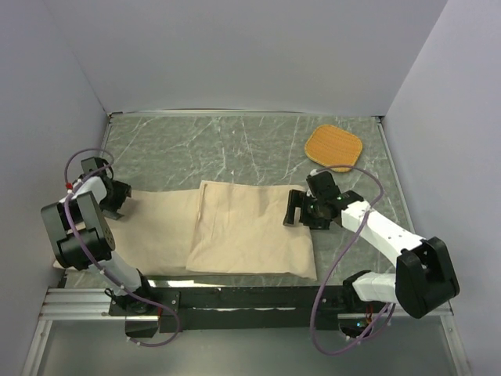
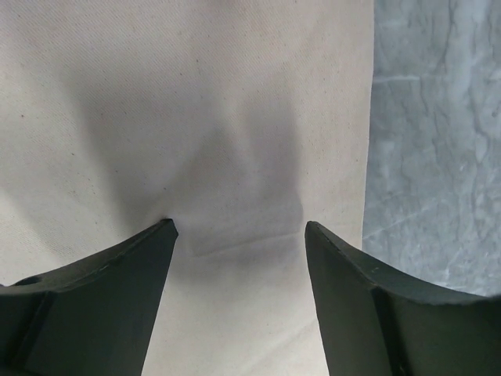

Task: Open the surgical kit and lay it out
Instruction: Open the surgical kit at the center of the board.

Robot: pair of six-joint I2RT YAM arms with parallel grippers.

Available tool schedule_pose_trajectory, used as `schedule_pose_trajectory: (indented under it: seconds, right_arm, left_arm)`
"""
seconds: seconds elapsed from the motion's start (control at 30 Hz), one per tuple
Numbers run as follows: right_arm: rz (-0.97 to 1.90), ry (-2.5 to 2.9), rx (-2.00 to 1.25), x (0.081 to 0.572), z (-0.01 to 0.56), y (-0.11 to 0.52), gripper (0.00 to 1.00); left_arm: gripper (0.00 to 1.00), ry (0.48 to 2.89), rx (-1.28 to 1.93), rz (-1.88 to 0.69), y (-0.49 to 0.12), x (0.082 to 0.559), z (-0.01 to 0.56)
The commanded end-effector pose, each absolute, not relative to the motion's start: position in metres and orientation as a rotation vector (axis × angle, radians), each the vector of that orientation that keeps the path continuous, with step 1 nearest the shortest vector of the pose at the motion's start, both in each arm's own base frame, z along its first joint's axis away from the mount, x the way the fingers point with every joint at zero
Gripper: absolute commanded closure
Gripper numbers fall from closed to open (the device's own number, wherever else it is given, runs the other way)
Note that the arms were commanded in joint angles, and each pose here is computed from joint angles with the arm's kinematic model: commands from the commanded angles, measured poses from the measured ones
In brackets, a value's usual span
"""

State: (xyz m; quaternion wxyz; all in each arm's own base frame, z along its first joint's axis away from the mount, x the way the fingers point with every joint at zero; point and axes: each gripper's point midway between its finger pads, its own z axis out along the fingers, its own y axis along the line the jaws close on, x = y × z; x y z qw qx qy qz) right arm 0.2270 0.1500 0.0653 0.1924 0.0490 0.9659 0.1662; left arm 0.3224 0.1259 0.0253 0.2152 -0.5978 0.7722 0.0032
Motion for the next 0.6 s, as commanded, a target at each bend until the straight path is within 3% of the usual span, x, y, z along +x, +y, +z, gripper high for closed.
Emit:
schedule_pose_trajectory:
  seconds: [0.0, 0.13, 0.27, 0.4, 0.57]
  right_arm:
    - [0.381, 2.531, 0.171, 0.265, 0.11, 0.144, 0.0]
    - [0.251, 2.403, 0.119, 0.274, 0.158, 0.129, 0.0]
    - [0.342, 2.263, -0.04, 0.268, 0.205, 0.157, 0.0]
    - [0.528, 2.153, -0.378, 0.239, 0.222, 0.227, 0.0]
    - [0.523, 2.093, -0.745, 0.198, 0.204, 0.294, 0.0]
  left_arm:
    - [0.23, 2.157, -1.652, 0.159, 0.142, 0.296, 0.016]
    - [0.13, 2.088, -1.575, 0.102, 0.136, 0.296, 0.053]
    - [0.0, 2.012, -1.448, 0.064, 0.124, 0.297, 0.103]
    - [0.01, 1.934, -1.272, 0.009, 0.1, 0.29, 0.168]
    - [0.01, 1.885, -1.151, -0.105, 0.068, 0.277, 0.231]
